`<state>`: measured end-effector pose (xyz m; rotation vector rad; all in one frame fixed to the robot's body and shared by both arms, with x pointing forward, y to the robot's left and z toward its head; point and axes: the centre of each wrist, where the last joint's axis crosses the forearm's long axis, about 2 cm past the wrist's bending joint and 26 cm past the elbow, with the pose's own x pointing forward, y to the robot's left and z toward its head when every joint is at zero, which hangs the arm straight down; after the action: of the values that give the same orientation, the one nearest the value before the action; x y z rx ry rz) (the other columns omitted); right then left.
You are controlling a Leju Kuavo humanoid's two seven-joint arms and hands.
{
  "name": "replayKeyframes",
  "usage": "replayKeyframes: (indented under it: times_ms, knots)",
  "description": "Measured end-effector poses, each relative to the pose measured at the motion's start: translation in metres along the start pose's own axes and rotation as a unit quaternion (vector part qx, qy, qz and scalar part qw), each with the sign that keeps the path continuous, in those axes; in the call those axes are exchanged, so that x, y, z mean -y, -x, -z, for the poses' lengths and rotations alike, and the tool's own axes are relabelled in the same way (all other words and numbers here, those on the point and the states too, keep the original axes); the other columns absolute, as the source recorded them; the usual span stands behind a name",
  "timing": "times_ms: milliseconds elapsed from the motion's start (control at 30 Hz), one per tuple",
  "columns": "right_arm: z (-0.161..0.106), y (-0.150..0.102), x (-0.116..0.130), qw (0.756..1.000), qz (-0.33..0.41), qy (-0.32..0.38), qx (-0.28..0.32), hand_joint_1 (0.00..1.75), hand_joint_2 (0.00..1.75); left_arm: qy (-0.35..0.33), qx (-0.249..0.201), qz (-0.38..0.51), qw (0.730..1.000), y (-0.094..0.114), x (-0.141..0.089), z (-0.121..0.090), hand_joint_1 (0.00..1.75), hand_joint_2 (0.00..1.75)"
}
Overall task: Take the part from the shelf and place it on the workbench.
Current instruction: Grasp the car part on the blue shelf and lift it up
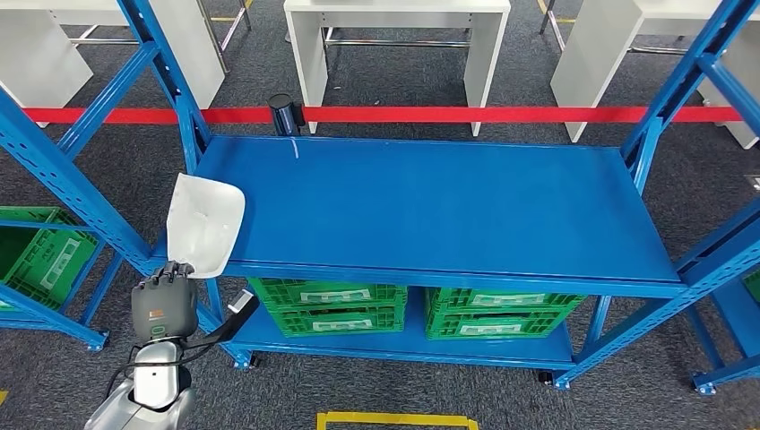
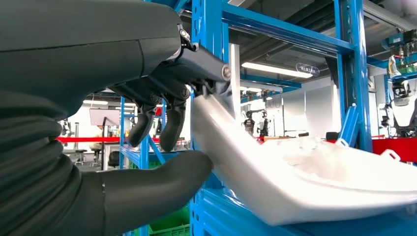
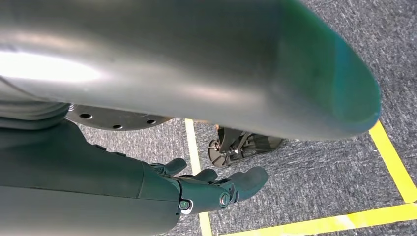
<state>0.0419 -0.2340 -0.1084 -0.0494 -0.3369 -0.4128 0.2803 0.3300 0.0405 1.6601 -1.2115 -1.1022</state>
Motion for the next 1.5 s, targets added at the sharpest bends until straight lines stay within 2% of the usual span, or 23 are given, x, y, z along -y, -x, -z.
replayKeyframes:
  times_ms: [67, 100, 133, 167, 233, 267, 300, 1067, 1200, 1500]
  knots:
    - [0.000, 0.000, 0.000, 1.000, 0.000, 0.000, 0.000, 0.00, 0.00, 0.000, -0.002, 0.001, 1.000, 0.000, 0.000, 0.000, 1.20, 1.75]
    - [0.000, 0.000, 0.000, 1.000, 0.000, 0.000, 0.000, 0.00, 0.00, 0.000, -0.003, 0.001, 1.000, 0.000, 0.000, 0.000, 1.20, 1.75]
    - [0.000, 0.000, 0.000, 1.000, 0.000, 0.000, 0.000, 0.00, 0.00, 0.000, -0.003, 0.001, 1.000, 0.000, 0.000, 0.000, 1.11, 1.75]
    - [0.000, 0.000, 0.000, 1.000, 0.000, 0.000, 0.000, 0.00, 0.00, 0.000, -0.003, 0.001, 1.000, 0.000, 0.000, 0.000, 0.87, 1.75]
    - [0.000, 0.000, 0.000, 1.000, 0.000, 0.000, 0.000, 0.00, 0.00, 0.000, -0.003, 0.001, 1.000, 0.000, 0.000, -0.001, 0.27, 1.75]
    - [0.000, 0.000, 0.000, 1.000, 0.000, 0.000, 0.000, 0.00, 0.00, 0.000, -0.003, 0.001, 1.000, -0.001, 0.000, -0.001, 0.06, 1.75]
    - [0.000, 0.000, 0.000, 1.000, 0.000, 0.000, 0.000, 0.00, 0.00, 0.000, -0.003, 0.001, 1.000, -0.001, 0.000, -0.001, 0.00, 1.75]
    - [0.000, 0.000, 0.000, 1.000, -0.003, -0.001, 0.003, 0.00, 0.00, 0.010, -0.005, 0.013, 1.000, -0.001, 0.005, -0.004, 0.00, 1.75]
    - [0.000, 0.000, 0.000, 1.000, -0.006, -0.001, 0.010, 0.00, 0.00, 0.009, 0.011, 0.015, 1.000, 0.001, 0.006, -0.003, 0.00, 0.00]
    - [0.000, -0.001, 0.002, 1.000, -0.008, 0.000, 0.019, 0.00, 0.00, 0.001, 0.022, 0.013, 1.000, 0.011, 0.002, 0.009, 0.00, 0.00]
